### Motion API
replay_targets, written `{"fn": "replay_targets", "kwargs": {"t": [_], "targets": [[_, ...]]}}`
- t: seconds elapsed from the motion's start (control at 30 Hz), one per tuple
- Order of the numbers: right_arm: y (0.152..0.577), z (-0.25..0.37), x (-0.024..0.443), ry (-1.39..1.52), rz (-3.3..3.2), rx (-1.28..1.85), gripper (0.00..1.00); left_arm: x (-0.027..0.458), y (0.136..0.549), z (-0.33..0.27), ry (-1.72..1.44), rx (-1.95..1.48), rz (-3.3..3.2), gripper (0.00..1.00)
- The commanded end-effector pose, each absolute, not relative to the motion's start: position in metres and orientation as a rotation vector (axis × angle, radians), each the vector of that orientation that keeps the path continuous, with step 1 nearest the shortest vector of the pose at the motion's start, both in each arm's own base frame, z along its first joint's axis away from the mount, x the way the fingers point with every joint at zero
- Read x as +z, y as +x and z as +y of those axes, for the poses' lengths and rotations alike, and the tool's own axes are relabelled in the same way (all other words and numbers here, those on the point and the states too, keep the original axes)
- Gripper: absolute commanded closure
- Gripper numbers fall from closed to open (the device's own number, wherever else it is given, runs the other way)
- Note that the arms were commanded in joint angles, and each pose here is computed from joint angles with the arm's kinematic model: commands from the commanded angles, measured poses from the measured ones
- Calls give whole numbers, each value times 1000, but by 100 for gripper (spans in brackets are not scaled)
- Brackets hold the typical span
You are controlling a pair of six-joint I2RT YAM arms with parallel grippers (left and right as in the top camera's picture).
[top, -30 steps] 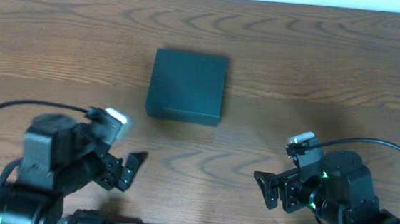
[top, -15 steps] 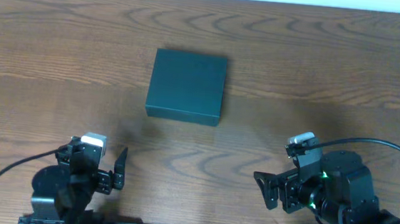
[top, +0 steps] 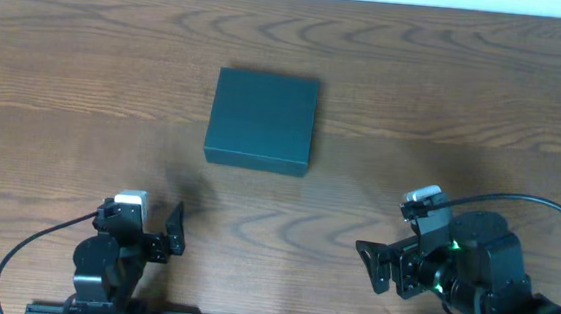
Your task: Pack container
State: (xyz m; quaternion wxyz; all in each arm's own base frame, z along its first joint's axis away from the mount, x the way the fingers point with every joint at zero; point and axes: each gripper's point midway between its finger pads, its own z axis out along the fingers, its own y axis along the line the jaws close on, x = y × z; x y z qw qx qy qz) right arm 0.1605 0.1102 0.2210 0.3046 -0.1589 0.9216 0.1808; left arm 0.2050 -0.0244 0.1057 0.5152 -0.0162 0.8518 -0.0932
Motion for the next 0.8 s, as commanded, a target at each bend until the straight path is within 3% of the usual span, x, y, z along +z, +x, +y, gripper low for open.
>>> {"fn": "replay_targets", "kwargs": {"t": [0.0,0.77], "targets": [[161,109,222,-396,2440,484,1,100,207,-21,-98,-233,2043,5],[161,109,222,-396,2440,484,1,96,207,-20,-111,-229,2051,4]]}}
